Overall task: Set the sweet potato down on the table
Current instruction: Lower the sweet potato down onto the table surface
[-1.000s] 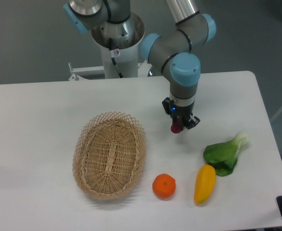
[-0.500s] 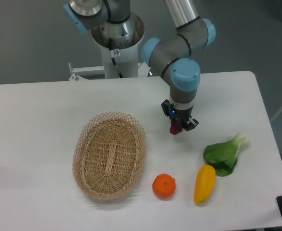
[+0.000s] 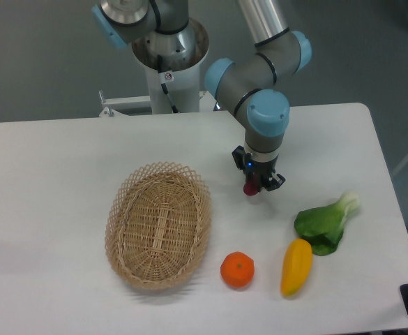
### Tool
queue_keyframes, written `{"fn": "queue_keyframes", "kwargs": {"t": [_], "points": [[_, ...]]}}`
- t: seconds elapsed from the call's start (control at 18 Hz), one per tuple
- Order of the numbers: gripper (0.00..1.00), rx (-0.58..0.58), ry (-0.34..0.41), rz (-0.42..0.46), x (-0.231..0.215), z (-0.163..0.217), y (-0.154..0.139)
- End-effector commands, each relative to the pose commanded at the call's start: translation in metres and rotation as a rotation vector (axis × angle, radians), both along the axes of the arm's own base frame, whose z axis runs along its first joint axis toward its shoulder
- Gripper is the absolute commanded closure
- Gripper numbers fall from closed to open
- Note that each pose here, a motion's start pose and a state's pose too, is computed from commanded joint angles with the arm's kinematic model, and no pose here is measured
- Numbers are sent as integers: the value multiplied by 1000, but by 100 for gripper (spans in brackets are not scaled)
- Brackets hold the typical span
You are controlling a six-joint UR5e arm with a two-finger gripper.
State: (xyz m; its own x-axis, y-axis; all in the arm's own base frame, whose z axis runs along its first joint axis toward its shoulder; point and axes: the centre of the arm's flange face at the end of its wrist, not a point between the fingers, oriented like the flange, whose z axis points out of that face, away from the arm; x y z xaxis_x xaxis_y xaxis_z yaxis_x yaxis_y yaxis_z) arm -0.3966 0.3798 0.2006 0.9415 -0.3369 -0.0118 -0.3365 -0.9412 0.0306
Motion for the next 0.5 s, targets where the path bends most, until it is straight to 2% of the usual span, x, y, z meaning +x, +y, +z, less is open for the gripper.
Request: {"fn": "queue_keyframes", "kwargs": {"t": [0.28, 0.44, 0.5], "points": [[55, 3, 5, -3, -2, 2, 1], [37, 3, 7, 2, -3, 2, 1], [24, 3, 7, 0, -3, 2, 1]]}}
